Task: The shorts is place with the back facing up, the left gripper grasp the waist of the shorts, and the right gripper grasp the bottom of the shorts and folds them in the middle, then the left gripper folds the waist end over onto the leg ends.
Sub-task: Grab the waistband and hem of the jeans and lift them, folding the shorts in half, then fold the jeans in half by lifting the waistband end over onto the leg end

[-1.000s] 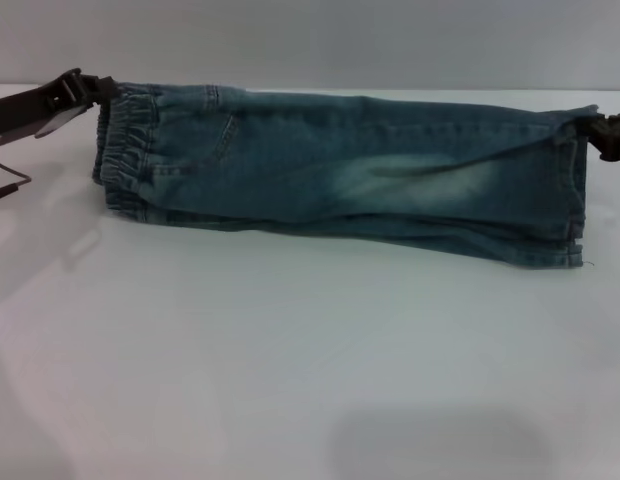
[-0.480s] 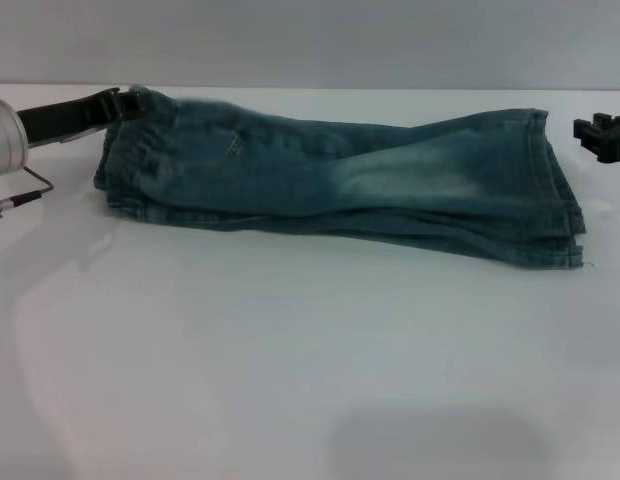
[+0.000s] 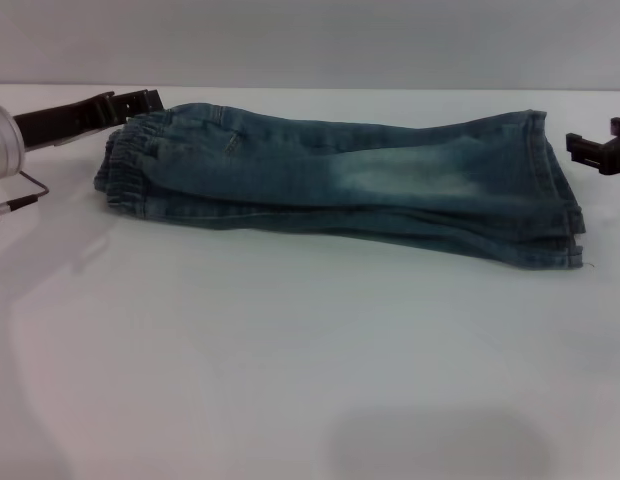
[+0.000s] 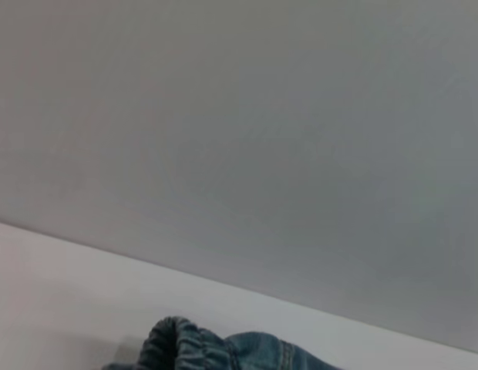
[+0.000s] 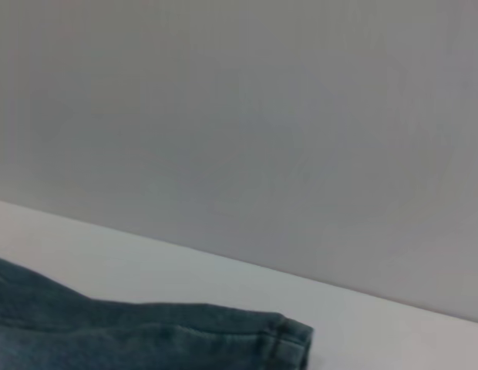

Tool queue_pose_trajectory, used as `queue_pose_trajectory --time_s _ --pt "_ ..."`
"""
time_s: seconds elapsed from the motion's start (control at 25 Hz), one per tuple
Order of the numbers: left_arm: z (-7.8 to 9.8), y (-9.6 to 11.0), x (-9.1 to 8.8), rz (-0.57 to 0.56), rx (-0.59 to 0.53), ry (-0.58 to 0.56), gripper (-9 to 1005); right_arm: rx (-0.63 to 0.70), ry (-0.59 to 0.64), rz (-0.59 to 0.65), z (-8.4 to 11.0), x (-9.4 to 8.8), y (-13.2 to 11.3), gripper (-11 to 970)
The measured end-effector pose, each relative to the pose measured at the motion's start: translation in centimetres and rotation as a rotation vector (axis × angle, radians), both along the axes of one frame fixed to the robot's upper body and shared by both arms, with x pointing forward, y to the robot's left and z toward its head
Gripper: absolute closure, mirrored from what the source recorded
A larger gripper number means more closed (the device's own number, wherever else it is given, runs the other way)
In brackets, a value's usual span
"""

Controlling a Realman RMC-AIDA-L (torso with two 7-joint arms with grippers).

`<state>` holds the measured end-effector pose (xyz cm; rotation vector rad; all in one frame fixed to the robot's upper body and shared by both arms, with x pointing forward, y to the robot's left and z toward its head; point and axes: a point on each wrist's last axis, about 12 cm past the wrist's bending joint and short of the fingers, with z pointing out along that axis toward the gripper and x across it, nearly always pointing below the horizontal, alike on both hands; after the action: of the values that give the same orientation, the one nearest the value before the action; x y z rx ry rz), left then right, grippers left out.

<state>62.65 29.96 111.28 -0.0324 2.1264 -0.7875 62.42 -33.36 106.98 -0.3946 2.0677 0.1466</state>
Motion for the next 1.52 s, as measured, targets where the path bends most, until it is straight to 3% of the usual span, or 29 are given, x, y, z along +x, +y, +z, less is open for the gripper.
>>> queue_pose_trajectory --time_s 0.08,0.28,0.84,1.2,1.52 --pt "-0.1 0.1 -0.1 0.004 0.001 0.001 342 -0.02 -0.013 -0.012 -0.1 -0.1 -0.1 505" --pt "-0.7 0.7 -1.1 -0.021 0.005 -0.029 212 0.054 -0.049 -0.089 0.0 -0.5 -1.0 308" --pt "-1.3 0.4 -1.5 -0.041 0.006 -0.099 152 0.208 -0.155 -0.178 0.5 -1.2 -2.2 307" --pt "-1.8 0.2 -2.0 -0.046 0.0 -0.235 151 0.395 -0.349 -0.097 2.3 -4.0 -3.3 307" --pt "-2.4 -0.2 -2.8 -0.095 0.028 -0.353 153 0.505 -0.528 -0.127 2.6 -6.8 -4.5 308"
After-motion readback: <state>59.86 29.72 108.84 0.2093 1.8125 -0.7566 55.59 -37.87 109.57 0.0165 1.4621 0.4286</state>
